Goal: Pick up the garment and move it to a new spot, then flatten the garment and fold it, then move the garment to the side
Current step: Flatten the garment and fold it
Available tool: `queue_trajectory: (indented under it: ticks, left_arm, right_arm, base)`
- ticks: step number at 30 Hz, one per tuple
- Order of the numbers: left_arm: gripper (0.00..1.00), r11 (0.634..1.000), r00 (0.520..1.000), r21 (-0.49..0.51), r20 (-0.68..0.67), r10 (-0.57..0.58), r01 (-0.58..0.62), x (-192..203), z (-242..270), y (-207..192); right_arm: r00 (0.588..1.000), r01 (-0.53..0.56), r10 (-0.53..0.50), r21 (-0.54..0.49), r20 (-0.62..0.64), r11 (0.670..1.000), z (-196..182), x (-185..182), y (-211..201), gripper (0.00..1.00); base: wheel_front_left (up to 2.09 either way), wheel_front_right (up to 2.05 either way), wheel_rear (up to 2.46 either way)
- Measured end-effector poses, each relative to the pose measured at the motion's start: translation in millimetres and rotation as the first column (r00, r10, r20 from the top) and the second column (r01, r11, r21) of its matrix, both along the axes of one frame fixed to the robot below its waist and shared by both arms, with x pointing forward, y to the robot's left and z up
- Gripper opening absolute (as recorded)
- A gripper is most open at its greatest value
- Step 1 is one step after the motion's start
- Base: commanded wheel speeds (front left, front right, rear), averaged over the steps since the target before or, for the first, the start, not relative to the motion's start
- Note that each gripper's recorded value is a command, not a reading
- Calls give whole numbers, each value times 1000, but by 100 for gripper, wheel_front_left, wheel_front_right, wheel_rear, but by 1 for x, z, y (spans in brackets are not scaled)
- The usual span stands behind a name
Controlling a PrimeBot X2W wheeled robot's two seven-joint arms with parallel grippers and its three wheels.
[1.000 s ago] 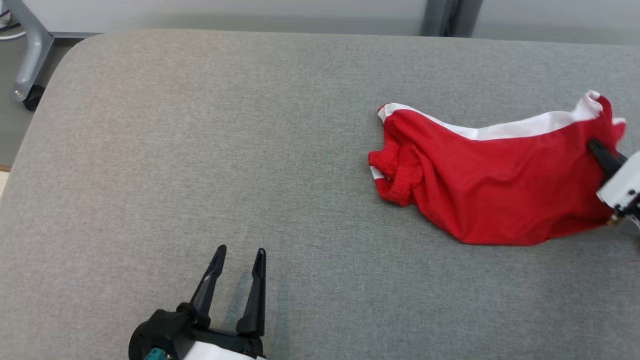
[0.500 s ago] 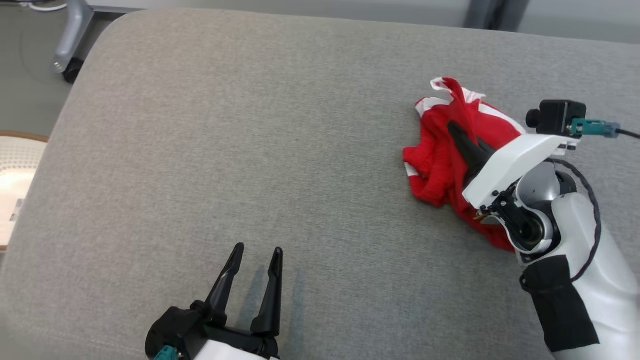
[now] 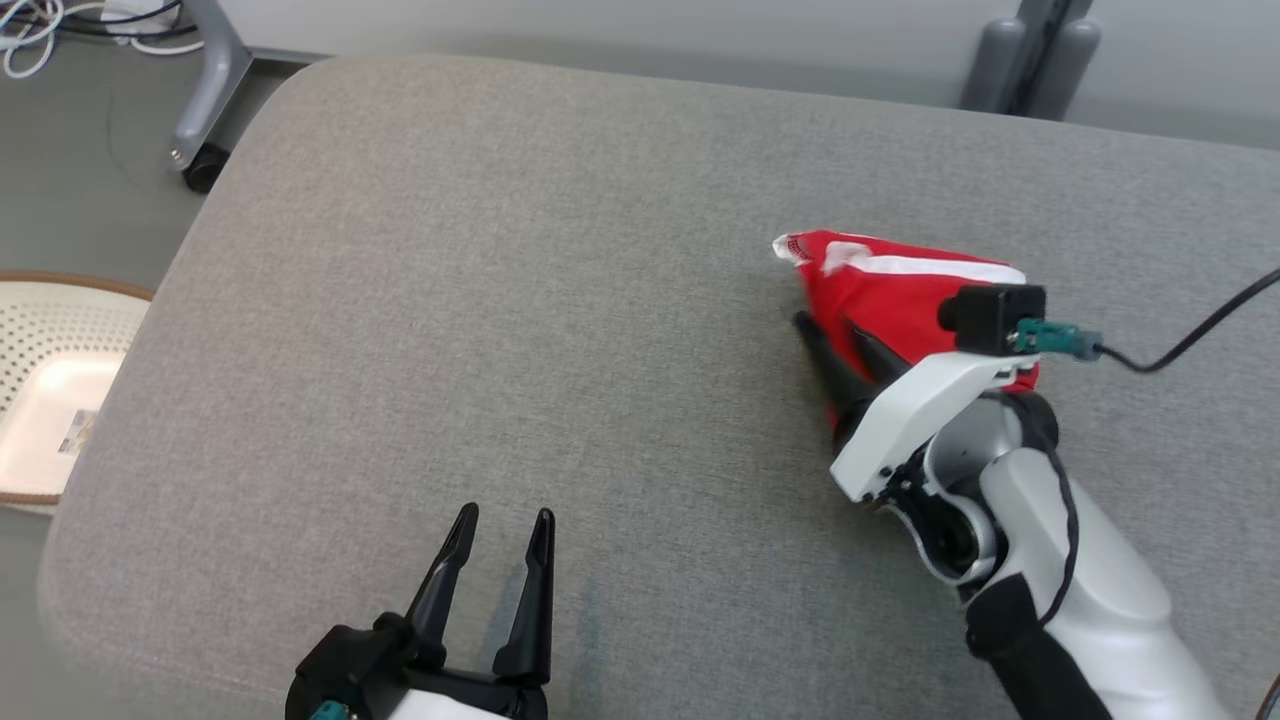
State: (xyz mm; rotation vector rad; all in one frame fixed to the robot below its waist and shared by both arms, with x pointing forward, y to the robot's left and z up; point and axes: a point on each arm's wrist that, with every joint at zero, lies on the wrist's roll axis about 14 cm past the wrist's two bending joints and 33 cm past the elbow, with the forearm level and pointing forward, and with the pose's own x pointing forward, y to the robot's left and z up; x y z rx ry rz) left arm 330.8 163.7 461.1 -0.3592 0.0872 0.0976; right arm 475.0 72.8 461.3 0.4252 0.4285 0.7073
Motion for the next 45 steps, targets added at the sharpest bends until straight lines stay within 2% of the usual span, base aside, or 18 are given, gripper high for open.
queue_trajectory:
  ticks: [7, 9, 12, 16, 19, 21, 22, 24, 25, 26, 27, 35, 39, 40, 41, 42, 43, 45]
  left_arm:
    - [100, 1000, 1000, -14, -21, -17, 17, -9, -7, -6]
    - [100, 1000, 999, -16, -25, -20, 19, -11, -8, -7]
    - [100, 1000, 1000, -16, -21, -21, 20, -11, -7, -6]
    - [100, 998, 998, -18, 6, -55, 55, -3, 0, -14]
    - [100, 998, 998, -13, 14, -59, 59, 1, 2, -14]
    - [100, 999, 999, -9, 28, -44, 44, 3, 6, -9]
    - [100, 999, 999, -6, 31, -36, 36, 2, 7, -7]
    - [100, 1000, 999, -3, 35, -25, 25, 2, 9, -4]
    - [100, 1000, 999, -2, 45, -18, 18, 1, 12, -2]
    - [100, 1000, 999, 1, 52, -13, 13, 1, 14, 0]
    - [100, 1000, 998, 2, 58, -6, 6, 0, 16, 2]
    - [100, 999, 996, 31, 79, 32, -35, -30, 23, 15]
    - [100, 998, 994, 46, 105, 36, -41, -44, 28, 21]
    - [100, 998, 993, 56, 115, 23, -29, -45, 30, 19]
    - [100, 998, 992, 61, 122, 18, -26, -46, 31, 20]
    - [100, 997, 992, 65, 124, 21, -29, -49, 31, 22]
    - [100, 997, 992, 70, 122, 24, -32, -51, 30, 25]
    - [100, 996, 991, 80, 131, 27, -38, -53, 31, 30]
  right_arm:
    - [978, 44, -61, 88, 197, 995, 43, -20, -14, 100]
    - [966, 96, -118, 102, 230, 990, 49, -25, -32, 100]
    - [925, 196, -197, 35, 326, 980, 54, -28, -81, 100]
    - [857, 336, -277, -65, 435, 939, 58, -33, -149, 100]
    - [809, 431, -304, -156, 503, 889, 56, -32, -197, 100]
    - [783, 483, -345, -157, 517, 861, 55, -33, -217, 100]
    - [771, 502, -354, -164, 530, 849, 54, -34, -225, 93]
    - [757, 518, -361, -165, 544, 839, 55, -35, -231, 49]
    - [748, 534, -367, -173, 553, 827, 54, -37, -238, 37]
    - [743, 546, -375, -179, 554, 818, 51, -40, -244, 13]
    - [740, 558, -390, -177, 548, 811, 48, -44, -248, 0]
    - [755, 567, -433, -160, 492, 808, 29, -85, -236, 0]
    - [715, 594, -460, -110, 526, 797, 47, -103, -236, 0]
    - [706, 605, -474, -100, 526, 790, 49, -109, -238, 32]
    - [699, 618, -490, -95, 521, 780, 48, -115, -241, 50]
    - [696, 624, -493, -100, 521, 775, 47, -122, -243, 95]
    - [696, 627, -493, -108, 522, 771, 45, -129, -244, 100]
    - [688, 641, -505, -110, 522, 760, 44, -138, -248, 100]
  base:
    - [0, 0, 0]
    - [0, 0, 0]
    - [0, 0, 0]
    - [0, 0, 0]
    - [0, 0, 0]
    - [0, 0, 0]
    - [0, 0, 0]
    - [0, 0, 0]
    - [0, 0, 0]
    - [0, 0, 0]
    - [0, 0, 0]
    - [0, 0, 0]
    - [0, 0, 0]
    - [0, 0, 0]
    - [0, 0, 0]
    - [0, 0, 0]
    - [0, 0, 0]
    - [0, 0, 0]
